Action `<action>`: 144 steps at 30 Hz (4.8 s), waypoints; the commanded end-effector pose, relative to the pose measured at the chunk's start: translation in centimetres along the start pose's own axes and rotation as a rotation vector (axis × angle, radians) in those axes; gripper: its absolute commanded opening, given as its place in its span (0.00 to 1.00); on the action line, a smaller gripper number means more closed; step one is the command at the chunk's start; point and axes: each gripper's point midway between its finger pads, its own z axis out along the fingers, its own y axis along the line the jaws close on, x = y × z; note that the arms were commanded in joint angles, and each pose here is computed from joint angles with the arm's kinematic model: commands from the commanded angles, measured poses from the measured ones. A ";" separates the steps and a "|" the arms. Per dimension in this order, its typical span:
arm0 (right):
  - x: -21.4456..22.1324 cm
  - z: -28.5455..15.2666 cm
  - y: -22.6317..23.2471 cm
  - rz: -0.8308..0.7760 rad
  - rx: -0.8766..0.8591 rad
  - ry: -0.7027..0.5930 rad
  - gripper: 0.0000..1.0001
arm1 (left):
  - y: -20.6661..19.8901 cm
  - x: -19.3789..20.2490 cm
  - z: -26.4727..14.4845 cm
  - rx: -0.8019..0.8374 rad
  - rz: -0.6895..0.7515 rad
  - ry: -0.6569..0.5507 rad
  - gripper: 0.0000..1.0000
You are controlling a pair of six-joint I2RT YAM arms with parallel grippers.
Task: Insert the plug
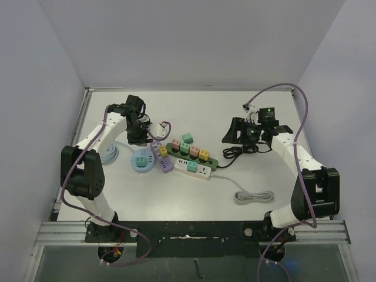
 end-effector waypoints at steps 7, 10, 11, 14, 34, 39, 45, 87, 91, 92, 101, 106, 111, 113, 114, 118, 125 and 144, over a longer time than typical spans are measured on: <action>-1.5 -1.4 0.3 -0.032 0.018 -0.091 0.72 | -2.4 -0.9 -0.8 0.130 -0.007 -0.046 0.00; -1.3 -1.5 0.1 -0.028 0.025 -0.090 0.72 | -2.7 -1.0 -0.8 0.144 -0.002 -0.043 0.00; -1.3 -1.5 0.0 -0.030 0.027 -0.092 0.72 | -2.7 -1.1 -0.7 0.149 0.001 -0.042 0.00; -1.0 -1.7 -0.1 -0.029 0.033 -0.091 0.72 | -3.2 -1.1 -0.1 0.172 0.015 -0.029 0.00; -1.1 -1.9 -0.5 -0.031 0.045 -0.088 0.72 | -1.3 1.1 0.8 0.132 0.019 0.061 0.00; -0.9 -1.8 -0.8 -0.028 0.048 -0.087 0.72 | -1.4 0.2 1.3 0.135 0.004 0.020 0.00; -0.8 -1.6 -0.9 -0.024 0.050 -0.088 0.72 | -1.6 -0.8 1.7 0.150 0.026 0.007 0.00; -0.2 -1.4 -1.2 -0.022 0.052 -0.080 0.72 | -3.4 0.9 1.4 0.171 -0.007 0.063 0.00; -0.1 -1.3 -1.3 -0.022 0.052 -0.078 0.72 | -1.6 0.9 0.5 0.120 -0.003 0.066 0.00; -0.2 -1.4 -1.2 -0.021 0.052 -0.079 0.72 | -1.2 0.7 0.3 0.108 -0.003 0.061 0.00; -0.1 -1.2 -1.4 -0.026 0.054 -0.076 0.72 | 0.3 -0.9 -0.3 0.072 0.006 0.020 0.00; -0.1 -1.2 -1.4 -0.028 0.055 -0.075 0.72 | -1.2 0.0 0.4 0.119 0.014 0.058 0.00; 0.0 -1.2 -1.5 -0.024 0.057 -0.071 0.72 | -2.2 0.6 0.4 0.145 0.013 0.073 0.00; 0.0 -1.2 -1.5 -0.025 0.056 -0.072 0.72 | -2.3 0.5 0.5 0.147 0.015 0.071 0.00; 0.0 -1.2 -1.5 -0.025 0.056 -0.072 0.72 | -2.3 0.3 0.7 0.147 0.009 0.060 0.00; 0.0 -1.2 -1.5 -0.025 0.056 -0.072 0.72 | -2.4 -0.2 1.0 0.151 0.020 0.053 0.00; 0.1 -1.2 -1.5 -0.025 0.056 -0.072 0.72 | -2.7 -0.6 1.4 0.156 0.016 0.043 0.00; 0.3 -1.2 -1.3 -0.019 0.044 -0.069 0.72 | -0.1 -0.4 -0.5 0.071 0.037 0.077 0.00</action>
